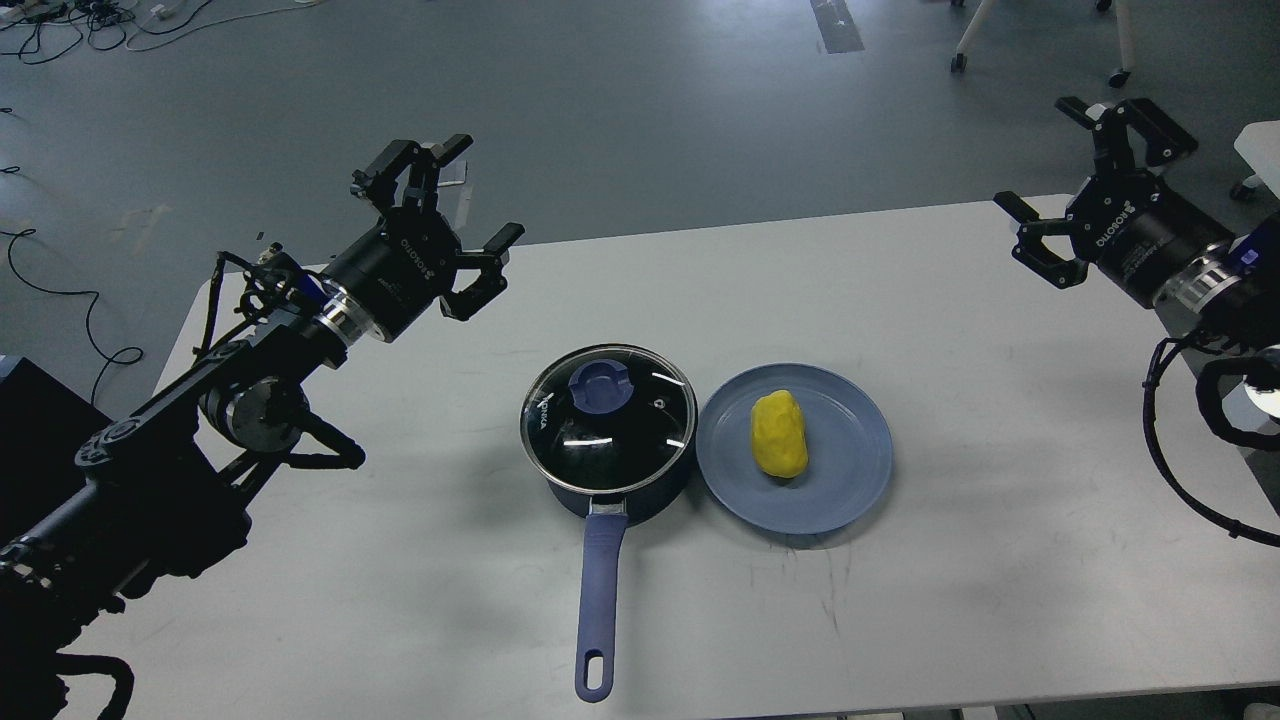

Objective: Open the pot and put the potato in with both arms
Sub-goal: 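Move the left gripper toward the blue knob of the pot lid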

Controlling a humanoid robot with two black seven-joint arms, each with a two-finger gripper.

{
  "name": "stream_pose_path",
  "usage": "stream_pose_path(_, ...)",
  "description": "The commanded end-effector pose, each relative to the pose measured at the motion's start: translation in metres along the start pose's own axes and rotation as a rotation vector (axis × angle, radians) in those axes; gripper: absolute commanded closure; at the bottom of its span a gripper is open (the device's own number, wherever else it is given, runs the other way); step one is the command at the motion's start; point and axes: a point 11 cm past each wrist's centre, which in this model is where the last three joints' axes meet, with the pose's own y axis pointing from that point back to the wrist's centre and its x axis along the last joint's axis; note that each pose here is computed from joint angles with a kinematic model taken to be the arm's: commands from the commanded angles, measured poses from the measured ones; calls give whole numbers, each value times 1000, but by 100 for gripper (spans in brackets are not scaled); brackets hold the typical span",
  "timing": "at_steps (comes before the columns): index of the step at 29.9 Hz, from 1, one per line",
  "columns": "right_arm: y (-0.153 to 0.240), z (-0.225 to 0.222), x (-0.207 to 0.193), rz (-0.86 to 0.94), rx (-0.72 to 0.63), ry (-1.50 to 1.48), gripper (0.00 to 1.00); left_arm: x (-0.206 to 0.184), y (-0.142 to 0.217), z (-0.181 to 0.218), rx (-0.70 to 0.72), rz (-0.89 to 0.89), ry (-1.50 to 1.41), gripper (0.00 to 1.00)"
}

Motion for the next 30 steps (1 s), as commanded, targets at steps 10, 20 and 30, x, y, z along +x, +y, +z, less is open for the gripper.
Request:
stream_pose_path(10,-1,-2,-1,-4,0,6,0,7,6,4,12,15,-25,0)
stream_pose_path(20,-2,-4,-1,-10,-2,18,0,7,2,84,-25,-46,-364,0)
stream_pose_path(30,1,-4,1,-12,-14,38,0,-117,-11,115,25,-524,-1065,0)
